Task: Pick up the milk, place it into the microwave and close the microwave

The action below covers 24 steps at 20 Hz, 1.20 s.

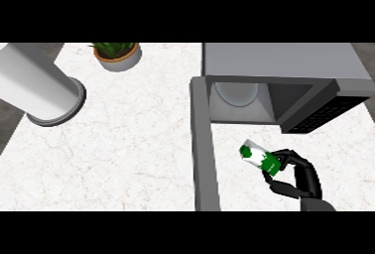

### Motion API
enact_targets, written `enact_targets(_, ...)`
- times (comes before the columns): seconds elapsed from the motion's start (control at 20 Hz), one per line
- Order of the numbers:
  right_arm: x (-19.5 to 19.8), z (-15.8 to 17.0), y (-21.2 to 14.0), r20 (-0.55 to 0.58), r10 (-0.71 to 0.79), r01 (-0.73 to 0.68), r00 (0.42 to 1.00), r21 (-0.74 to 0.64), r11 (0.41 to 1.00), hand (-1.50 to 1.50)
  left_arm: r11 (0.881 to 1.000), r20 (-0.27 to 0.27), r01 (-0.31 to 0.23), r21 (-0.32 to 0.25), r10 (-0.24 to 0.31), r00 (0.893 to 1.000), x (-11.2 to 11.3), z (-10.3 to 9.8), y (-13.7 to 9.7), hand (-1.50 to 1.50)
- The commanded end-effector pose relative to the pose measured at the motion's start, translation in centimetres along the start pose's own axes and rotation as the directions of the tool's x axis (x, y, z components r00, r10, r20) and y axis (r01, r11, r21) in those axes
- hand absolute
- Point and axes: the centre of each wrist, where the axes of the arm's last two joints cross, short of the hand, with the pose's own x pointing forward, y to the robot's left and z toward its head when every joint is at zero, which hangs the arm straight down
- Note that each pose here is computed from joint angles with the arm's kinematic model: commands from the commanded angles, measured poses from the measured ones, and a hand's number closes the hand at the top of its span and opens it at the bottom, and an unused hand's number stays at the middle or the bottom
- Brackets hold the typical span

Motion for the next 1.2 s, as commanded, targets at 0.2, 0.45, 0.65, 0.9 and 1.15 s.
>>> enact_targets(0.2,1.1,-4.2,4.6,0.102,-0.096,0.086,0.99,0.093,0.992,1.5,0.999,0.041,-0.026,-0.042,0.028,0.999,2.4,-0.4,-1.2,-1.5)
enact_targets(0.45,2.0,-6.0,5.1,0.133,-0.048,0.032,0.99,0.123,0.992,1.5,0.999,0.031,-0.012,-0.042,0.013,0.999,2.7,1.2,-0.1,-1.5)
enact_targets(0.65,4.3,-10.0,6.1,0.165,0.012,-0.033,0.986,0.128,0.991,1.5,0.999,0.036,-0.027,-0.033,0.028,0.999,1.8,0.5,-1.6,-1.5)
enact_targets(0.9,6.3,-13.2,7.4,0.172,0.013,-0.028,0.985,0.09,0.996,1.5,1.0,0.022,-0.016,-0.015,0.017,1.0,1.9,-0.3,-0.3,-1.5)
enact_targets(1.15,10.0,-17.9,5.9,0.15,0.064,-0.082,0.987,0.115,0.99,1.5,1.0,0.023,-0.021,-0.019,0.021,1.0,2.3,-0.3,-0.1,-1.5)
